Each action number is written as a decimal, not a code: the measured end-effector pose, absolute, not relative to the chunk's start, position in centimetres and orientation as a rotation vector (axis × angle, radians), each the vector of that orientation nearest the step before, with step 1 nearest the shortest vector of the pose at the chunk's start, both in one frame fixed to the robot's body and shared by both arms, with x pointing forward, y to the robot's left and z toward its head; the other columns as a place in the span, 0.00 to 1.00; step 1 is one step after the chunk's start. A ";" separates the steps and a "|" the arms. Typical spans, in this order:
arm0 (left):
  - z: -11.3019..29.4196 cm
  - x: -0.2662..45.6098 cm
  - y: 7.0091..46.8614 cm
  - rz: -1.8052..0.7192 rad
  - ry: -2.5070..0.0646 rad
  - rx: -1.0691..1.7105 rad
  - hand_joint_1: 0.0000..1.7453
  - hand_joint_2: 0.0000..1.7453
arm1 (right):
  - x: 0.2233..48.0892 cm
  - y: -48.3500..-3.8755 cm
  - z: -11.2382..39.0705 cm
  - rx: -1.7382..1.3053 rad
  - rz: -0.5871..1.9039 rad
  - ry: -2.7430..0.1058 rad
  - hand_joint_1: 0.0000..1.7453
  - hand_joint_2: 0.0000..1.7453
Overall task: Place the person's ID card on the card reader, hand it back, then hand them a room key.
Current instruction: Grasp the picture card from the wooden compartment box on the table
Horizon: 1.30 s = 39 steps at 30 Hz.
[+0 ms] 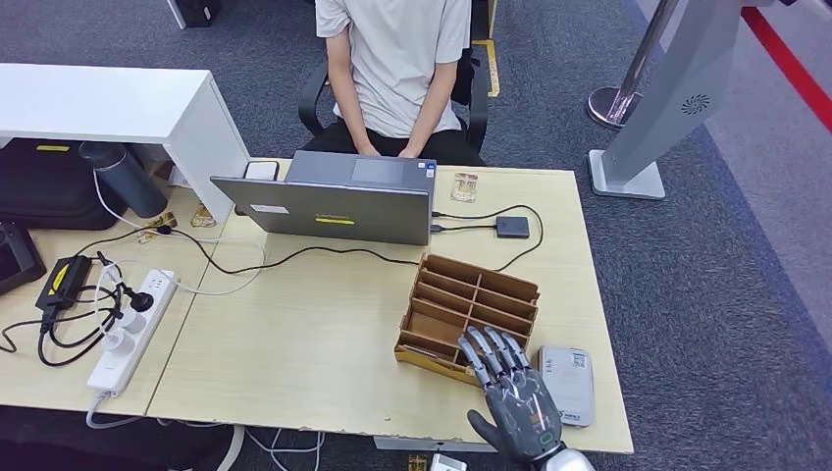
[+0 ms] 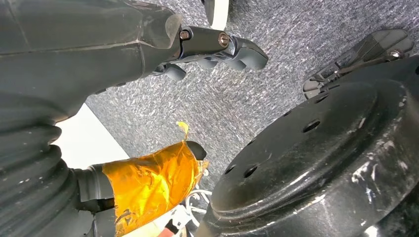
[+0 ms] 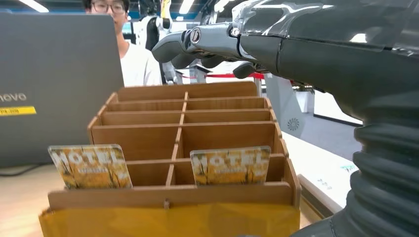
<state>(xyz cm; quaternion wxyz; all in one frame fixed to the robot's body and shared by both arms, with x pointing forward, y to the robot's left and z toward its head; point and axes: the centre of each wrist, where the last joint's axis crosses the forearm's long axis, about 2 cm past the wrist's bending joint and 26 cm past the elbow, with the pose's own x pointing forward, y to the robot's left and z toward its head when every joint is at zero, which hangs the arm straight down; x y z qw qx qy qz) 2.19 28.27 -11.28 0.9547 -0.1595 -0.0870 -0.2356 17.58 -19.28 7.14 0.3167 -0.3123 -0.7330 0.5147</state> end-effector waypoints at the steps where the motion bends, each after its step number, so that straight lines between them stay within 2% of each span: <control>1: -11.3 2.2 28.3 -0.479 -0.177 -0.324 0.00 1.00 | 17.6 -19.3 7.0 -0.823 1.359 -1.922 0.00 1.00; 19: -11.3 2.2 28.3 -0.487 -0.173 -0.324 0.00 1.00 | 17.5 -19.1 5.4 -0.814 1.393 -1.838 0.00 1.00; 39: -11.3 2.4 28.3 -0.498 -0.170 -0.322 0.00 1.00 | 19.2 -18.0 6.4 -0.834 1.309 -1.830 0.00 1.00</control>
